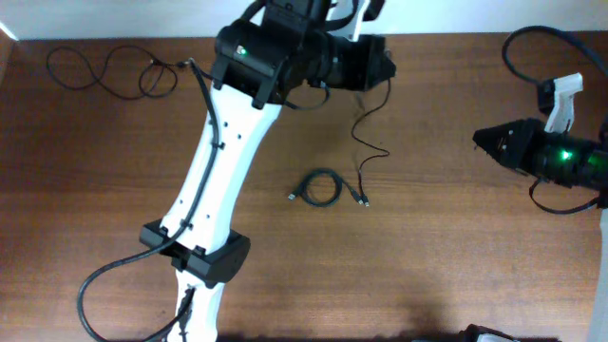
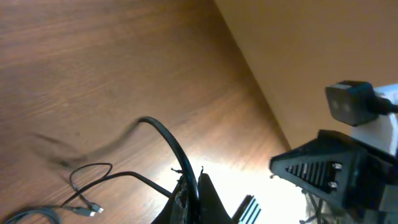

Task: Untangle cables

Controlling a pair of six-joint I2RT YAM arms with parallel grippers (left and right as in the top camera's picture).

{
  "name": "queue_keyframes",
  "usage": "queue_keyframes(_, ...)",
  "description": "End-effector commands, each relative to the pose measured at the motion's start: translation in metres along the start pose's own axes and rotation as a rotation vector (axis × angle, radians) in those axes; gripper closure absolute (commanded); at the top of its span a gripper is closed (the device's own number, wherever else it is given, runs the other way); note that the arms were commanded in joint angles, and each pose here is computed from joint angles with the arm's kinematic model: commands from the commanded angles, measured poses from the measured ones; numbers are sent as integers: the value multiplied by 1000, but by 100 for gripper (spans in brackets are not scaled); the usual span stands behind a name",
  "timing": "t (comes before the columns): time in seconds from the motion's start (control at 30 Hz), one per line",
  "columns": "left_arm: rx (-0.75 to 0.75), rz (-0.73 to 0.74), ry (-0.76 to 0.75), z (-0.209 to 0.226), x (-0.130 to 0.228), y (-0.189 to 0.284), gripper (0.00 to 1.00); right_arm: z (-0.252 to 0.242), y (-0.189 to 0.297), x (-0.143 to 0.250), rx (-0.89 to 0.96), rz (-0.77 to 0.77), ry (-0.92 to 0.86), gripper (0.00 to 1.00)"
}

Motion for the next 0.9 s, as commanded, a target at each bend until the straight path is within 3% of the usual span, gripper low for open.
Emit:
queue_keyframes(0.0,219,28,-184,-54,13,13,100,4,7,0,7,-10,152,55)
queue_keyframes(0.07,283,54,-198,-65,18,13,100,3,7,6,11,17,212,32)
queue_keyframes(0.2,377,94,-210,-76,24,17,100,-17,6,18,135,96,254,25)
queue_keyframes(0.47,663,189,-256,-108,37,38,100,-28,-4,24,126,160,227,30)
queue_keyframes(0.87,758,232,-263,-116,43,47,100,-6,-15,30,-2,190,343,31)
Point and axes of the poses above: each gripper's point midway between its finger pads, its own y axis back along the fingers, its own z axis along the line the jaws close on, x = y × z, the point moved 4 cm from there along y, back along the fingers, and after that the axes turned 5 degrees about y, right-handed, at the moved point
